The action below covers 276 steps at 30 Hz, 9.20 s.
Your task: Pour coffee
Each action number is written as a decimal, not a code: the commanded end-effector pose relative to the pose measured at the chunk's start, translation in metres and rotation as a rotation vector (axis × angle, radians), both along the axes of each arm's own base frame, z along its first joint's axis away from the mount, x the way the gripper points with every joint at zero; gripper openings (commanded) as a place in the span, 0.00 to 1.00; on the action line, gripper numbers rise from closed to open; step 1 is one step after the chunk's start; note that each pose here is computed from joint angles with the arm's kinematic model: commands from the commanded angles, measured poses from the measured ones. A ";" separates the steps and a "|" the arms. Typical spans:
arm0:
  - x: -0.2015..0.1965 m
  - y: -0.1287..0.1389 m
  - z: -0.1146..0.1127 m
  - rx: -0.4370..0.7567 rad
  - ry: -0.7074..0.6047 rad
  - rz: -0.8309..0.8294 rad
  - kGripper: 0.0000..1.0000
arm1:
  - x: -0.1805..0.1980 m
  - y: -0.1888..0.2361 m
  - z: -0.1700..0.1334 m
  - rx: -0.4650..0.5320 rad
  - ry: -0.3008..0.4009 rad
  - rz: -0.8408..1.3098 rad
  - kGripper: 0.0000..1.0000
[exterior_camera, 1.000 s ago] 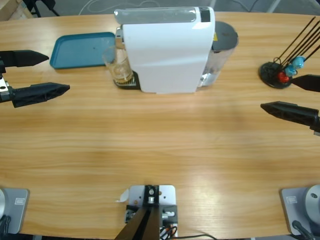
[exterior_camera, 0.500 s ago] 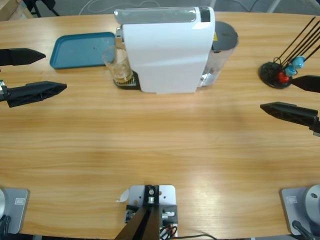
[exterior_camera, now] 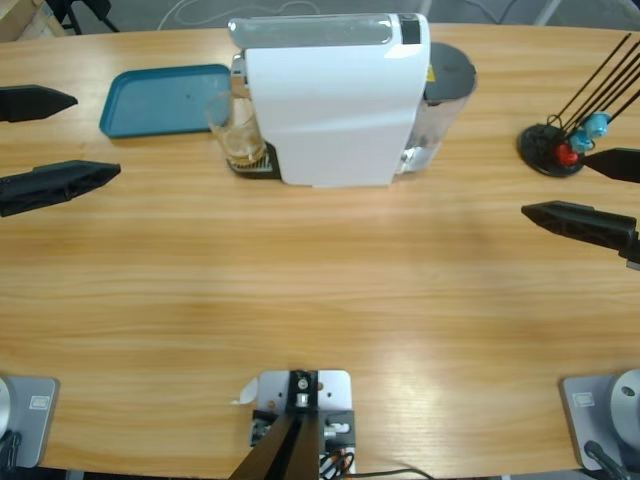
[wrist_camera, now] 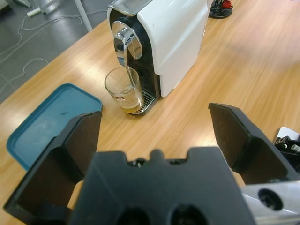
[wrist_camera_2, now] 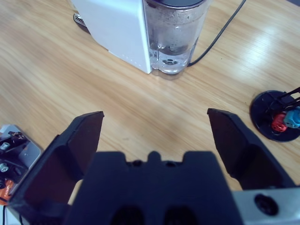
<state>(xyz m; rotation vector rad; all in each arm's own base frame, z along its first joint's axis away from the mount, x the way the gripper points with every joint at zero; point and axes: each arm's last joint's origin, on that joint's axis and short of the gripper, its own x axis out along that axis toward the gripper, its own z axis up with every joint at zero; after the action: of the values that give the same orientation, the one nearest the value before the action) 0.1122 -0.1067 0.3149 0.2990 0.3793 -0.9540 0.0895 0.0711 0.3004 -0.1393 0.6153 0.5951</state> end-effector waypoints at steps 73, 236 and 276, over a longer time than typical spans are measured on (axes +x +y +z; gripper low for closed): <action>0.147 -0.053 -0.104 0.042 0.007 -0.227 1.00 | 0.012 0.016 -0.026 -0.113 0.099 0.060 0.98; 0.184 -0.029 -0.054 -0.003 -0.056 0.597 1.00 | 0.005 0.013 -0.021 -0.098 0.062 0.089 0.99; -0.060 0.054 -0.011 0.017 0.237 0.205 1.00 | -0.005 0.001 0.015 -0.228 0.039 -0.045 1.00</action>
<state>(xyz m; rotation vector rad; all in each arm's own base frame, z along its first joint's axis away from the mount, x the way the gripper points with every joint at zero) 0.0512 -0.0518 0.3232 0.1247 0.5946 -0.7877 0.0862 0.0710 0.3159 -0.2961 0.6987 0.4558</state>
